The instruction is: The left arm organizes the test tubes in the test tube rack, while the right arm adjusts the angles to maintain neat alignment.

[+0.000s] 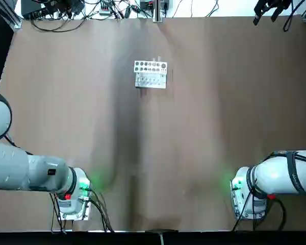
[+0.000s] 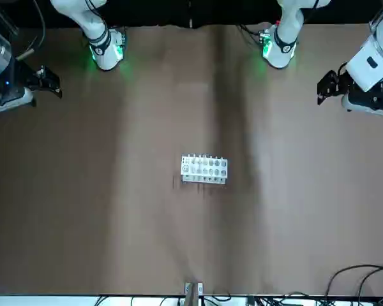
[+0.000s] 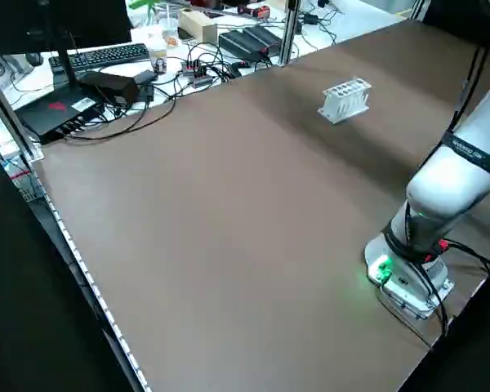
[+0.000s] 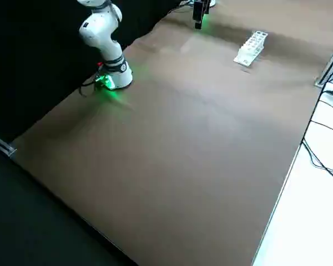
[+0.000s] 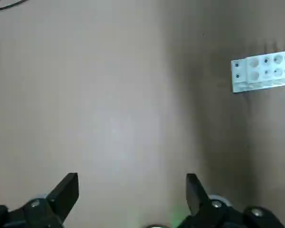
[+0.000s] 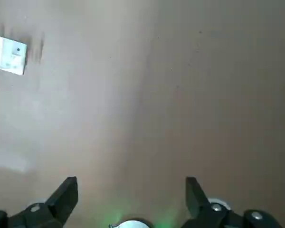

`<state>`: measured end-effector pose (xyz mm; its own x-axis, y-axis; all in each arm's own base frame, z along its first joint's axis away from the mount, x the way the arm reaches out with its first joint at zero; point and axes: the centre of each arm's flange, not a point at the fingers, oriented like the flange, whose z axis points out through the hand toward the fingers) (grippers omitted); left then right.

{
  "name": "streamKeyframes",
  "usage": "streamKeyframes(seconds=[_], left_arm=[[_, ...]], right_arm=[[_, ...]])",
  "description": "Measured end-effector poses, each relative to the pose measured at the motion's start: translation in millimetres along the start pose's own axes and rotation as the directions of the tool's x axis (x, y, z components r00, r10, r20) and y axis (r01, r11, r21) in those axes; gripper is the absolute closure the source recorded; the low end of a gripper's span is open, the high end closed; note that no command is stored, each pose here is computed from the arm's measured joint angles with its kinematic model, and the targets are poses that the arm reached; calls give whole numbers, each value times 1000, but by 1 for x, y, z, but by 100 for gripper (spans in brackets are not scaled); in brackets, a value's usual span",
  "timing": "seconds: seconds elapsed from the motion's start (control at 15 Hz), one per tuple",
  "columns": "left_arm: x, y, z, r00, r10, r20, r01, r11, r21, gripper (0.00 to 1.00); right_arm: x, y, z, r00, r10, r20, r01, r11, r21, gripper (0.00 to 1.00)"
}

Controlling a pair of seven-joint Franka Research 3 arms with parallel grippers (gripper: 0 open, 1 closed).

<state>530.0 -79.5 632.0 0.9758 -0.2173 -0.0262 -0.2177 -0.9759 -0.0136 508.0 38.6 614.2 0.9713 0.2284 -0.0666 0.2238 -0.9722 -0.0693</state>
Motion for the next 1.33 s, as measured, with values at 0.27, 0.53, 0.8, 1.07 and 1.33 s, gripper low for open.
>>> streamKeyframes(seconds=[0.27,0.53,0.8,1.07,1.33], left_arm=[[0,0,3,1000,4,7,-4,1000,-1,0],[9,18,21,999,24,39,-23,999,-35,0],[30,73,55,995,-14,103,28,990,-139,0],[55,150,93,990,-16,141,35,990,-134,0],[76,224,133,989,-116,90,124,989,-86,0]], right_arm=[[0,1,0,1000,1,0,-1,1000,0,0],[0,1,0,1000,2,0,-2,1000,0,0],[0,1,0,1000,2,0,-2,1000,0,0],[0,2,0,1000,5,-1,-5,1000,1,0],[0,3,0,1000,6,-1,-6,1000,1,0]])
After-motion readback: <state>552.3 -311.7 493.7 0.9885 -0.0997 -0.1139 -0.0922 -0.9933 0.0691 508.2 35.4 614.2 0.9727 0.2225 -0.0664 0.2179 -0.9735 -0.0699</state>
